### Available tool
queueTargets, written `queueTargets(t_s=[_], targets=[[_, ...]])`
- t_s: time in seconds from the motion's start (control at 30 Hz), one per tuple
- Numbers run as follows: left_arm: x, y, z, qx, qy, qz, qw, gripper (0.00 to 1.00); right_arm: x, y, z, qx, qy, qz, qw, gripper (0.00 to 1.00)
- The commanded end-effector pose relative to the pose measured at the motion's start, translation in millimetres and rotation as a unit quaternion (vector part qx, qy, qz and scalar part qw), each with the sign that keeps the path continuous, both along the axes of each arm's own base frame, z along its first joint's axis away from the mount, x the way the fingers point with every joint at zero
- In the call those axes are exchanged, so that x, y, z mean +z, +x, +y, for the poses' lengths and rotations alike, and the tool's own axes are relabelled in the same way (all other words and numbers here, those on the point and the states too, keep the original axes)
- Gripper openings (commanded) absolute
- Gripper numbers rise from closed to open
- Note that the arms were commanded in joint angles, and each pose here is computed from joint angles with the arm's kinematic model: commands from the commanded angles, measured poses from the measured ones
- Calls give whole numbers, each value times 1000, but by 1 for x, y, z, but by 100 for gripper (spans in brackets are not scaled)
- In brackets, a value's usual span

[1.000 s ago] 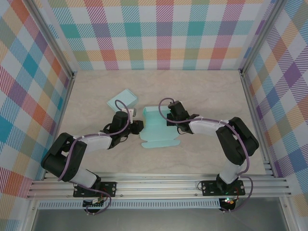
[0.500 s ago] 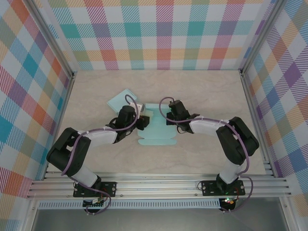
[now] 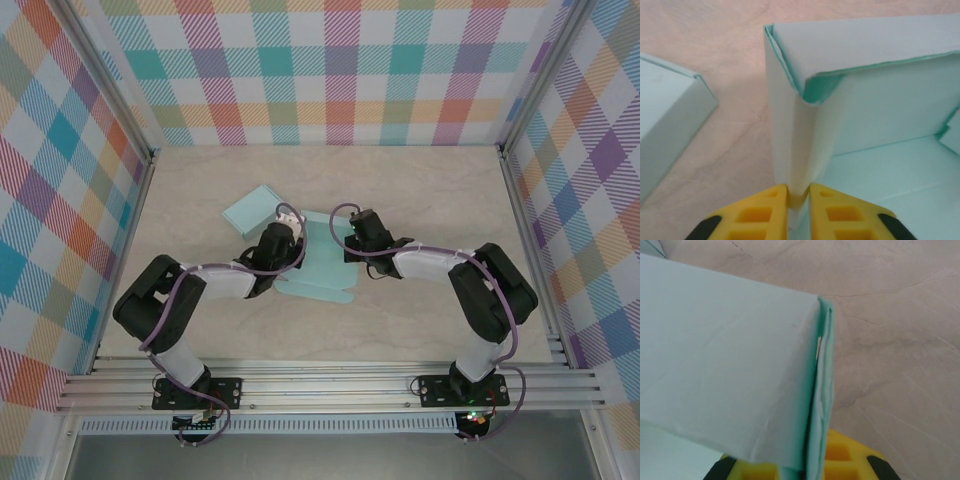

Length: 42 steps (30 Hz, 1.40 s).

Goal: Fold the paper box

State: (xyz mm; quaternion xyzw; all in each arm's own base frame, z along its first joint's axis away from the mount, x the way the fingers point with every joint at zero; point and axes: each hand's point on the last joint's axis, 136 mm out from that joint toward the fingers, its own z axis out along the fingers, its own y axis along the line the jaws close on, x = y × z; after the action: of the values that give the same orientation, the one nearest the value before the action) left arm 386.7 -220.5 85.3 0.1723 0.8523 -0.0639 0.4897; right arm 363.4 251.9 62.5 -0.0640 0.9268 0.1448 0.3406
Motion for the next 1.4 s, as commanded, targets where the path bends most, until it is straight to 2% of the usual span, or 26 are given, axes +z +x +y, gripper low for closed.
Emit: queueTargets(t_s=[0.0, 0.17, 0.3, 0.4, 0.6, 0.87, 0.97, 1.13, 1.2, 1.3, 1.37], targets=[[30, 17, -4, 34, 1, -62, 997, 11, 3, -12, 26, 36, 30, 9, 999, 0], [39, 18, 11, 106, -26, -80, 991, 0, 11, -18, 34, 33, 46, 11, 998, 0], [48, 13, 22, 173, -31, -100, 979, 0, 17, -25, 40, 27, 50, 15, 998, 0], [52, 11, 42, 263, -40, -104, 958, 0, 19, -32, 46, 20, 50, 18, 998, 0], [53, -10, 97, 418, -96, -104, 897, 0, 18, -42, 65, 2, 77, 23, 997, 0], [47, -13, 124, 456, -110, -51, 882, 0, 6, -44, 76, -19, 91, 47, 995, 0], [41, -18, 125, 448, -144, -30, 882, 0, 3, -44, 78, -24, 89, 57, 994, 0], [47, -21, 99, 348, -176, -19, 921, 1, 2, -48, 81, -19, 92, 67, 993, 0], [53, -25, 93, 308, -183, -26, 933, 12, 0, -50, 83, -15, 90, 71, 993, 0], [54, -33, 93, 278, -158, -25, 947, 18, 0, -54, 87, -5, 92, 75, 993, 0], [51, -40, 97, 274, -147, -20, 950, 20, 1, -57, 90, 3, 88, 75, 993, 0]])
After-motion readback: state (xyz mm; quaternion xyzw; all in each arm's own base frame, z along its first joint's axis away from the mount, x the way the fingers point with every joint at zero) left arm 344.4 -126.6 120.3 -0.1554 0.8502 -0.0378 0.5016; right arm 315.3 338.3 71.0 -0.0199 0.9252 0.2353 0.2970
